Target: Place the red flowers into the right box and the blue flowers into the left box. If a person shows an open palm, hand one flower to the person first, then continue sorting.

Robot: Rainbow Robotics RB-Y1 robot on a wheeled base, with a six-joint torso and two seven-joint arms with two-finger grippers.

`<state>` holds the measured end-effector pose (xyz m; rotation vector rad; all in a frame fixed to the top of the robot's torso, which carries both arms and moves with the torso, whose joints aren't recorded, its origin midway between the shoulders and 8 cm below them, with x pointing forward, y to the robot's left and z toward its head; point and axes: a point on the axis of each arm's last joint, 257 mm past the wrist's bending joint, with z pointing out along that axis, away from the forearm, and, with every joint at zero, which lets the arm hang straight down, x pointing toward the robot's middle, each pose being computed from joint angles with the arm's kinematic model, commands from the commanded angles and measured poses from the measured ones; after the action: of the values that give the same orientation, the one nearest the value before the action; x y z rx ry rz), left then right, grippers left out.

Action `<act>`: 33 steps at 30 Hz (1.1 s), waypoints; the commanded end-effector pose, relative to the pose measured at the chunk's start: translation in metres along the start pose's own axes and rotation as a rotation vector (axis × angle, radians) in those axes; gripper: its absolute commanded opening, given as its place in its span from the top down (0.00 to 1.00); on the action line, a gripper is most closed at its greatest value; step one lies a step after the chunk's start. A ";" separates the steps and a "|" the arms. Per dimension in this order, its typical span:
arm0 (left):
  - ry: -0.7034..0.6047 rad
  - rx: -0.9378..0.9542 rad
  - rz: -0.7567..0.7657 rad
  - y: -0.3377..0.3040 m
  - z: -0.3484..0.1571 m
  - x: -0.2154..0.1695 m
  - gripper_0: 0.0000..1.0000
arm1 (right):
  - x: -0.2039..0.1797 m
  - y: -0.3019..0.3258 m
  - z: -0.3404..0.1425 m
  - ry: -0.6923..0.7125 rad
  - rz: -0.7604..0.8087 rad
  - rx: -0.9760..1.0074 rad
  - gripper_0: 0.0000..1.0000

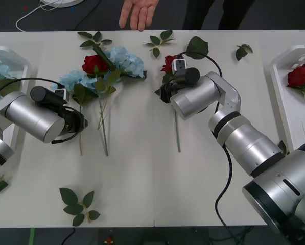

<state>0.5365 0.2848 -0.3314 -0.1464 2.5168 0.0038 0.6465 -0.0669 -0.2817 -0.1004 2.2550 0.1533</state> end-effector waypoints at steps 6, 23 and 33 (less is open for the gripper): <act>-0.043 0.035 0.059 -0.022 -0.008 -0.024 0.08 | -0.093 0.000 -0.047 -0.208 0.001 -0.073 1.00; -0.043 0.035 0.059 -0.022 -0.008 -0.024 0.08 | -0.260 -0.058 -0.192 -0.771 -0.031 -0.129 1.00; -0.043 0.035 0.059 -0.022 -0.008 -0.024 0.08 | -0.318 -0.046 -0.248 -0.987 -0.120 -0.112 1.00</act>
<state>0.5365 0.2853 -0.3320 -0.1484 2.5179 0.0045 0.6764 -0.1537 0.0487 -0.1622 1.3910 0.1853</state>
